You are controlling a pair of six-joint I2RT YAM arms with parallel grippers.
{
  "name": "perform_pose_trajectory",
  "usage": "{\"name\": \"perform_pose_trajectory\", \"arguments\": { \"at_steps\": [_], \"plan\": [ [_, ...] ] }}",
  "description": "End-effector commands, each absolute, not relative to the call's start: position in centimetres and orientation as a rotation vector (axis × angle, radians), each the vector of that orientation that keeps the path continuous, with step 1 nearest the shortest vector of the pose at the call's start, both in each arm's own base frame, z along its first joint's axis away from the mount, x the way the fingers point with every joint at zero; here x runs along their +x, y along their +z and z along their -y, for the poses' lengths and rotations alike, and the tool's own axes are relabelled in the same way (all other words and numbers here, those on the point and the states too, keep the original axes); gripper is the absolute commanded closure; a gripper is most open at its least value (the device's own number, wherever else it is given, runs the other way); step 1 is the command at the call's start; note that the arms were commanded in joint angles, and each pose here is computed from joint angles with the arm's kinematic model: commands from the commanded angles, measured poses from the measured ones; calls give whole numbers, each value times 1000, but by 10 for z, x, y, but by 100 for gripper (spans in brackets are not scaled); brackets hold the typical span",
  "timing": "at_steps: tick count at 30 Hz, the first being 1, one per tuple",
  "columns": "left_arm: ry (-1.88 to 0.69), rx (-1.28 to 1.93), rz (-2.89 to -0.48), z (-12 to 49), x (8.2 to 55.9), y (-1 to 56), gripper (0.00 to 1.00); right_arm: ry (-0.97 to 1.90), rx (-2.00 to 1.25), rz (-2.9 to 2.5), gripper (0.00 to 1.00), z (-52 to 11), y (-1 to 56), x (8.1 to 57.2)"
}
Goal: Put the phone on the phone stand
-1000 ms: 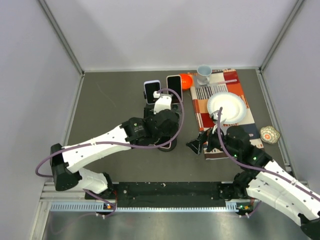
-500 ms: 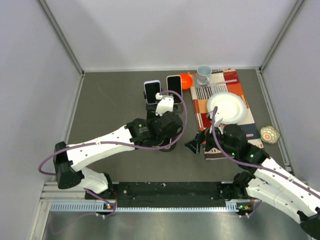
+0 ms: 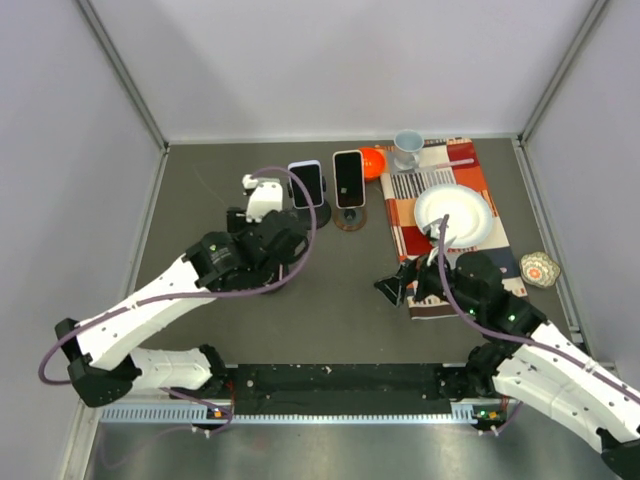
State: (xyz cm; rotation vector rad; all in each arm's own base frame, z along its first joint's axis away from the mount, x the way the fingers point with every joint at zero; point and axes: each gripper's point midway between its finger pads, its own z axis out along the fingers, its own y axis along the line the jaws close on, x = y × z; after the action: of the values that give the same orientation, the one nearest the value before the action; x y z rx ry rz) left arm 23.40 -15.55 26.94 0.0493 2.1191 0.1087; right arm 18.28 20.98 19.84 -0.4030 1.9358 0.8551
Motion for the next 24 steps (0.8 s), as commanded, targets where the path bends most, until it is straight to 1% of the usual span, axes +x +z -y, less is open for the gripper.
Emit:
{"name": "perform_pose_trajectory", "arguments": {
  "at_steps": [1, 3, 6, 7, 9, 10, 11, 13, 15, 18, 24],
  "plan": [
    [157, -106, -1969, 116, 269, 307, 100, 869, -359, -1872, 2, -206, 214, 185],
    [101, -144, -1923, 113, 287, 317, 100, 865, -355, -1873, 2, -203, 215, 183],
    [119, -186, -1866, 96, 314, 335, 100, 866, -354, -1871, 2, -200, 218, 180],
    [171, -165, -1851, 88, 322, 340, 100, 872, -349, -1866, 2, -199, 220, 178],
    [170, -144, -1824, 93, 343, 349, 100, 871, -342, -1871, 2, -197, 220, 177],
    [194, -143, -1829, 86, 352, 350, 100, 873, -338, -1868, 2, -196, 220, 176],
    [145, -107, -1851, 98, 366, 350, 100, 879, -334, -1867, 2, -196, 221, 174],
    [123, -121, -1884, 90, 382, 346, 100, 883, -328, -1871, 2, -194, 223, 172],
    [66, -86, -1909, 97, 399, 341, 100, 885, -322, -1872, 2, -192, 224, 169],
    [91, -116, -1933, 87, 419, 334, 100, 882, -312, -1865, 2, -188, 228, 167],
    [48, -100, -1878, 88, 451, 330, 100, 868, -314, -1884, 2, -187, 227, 168]
  ]
}}
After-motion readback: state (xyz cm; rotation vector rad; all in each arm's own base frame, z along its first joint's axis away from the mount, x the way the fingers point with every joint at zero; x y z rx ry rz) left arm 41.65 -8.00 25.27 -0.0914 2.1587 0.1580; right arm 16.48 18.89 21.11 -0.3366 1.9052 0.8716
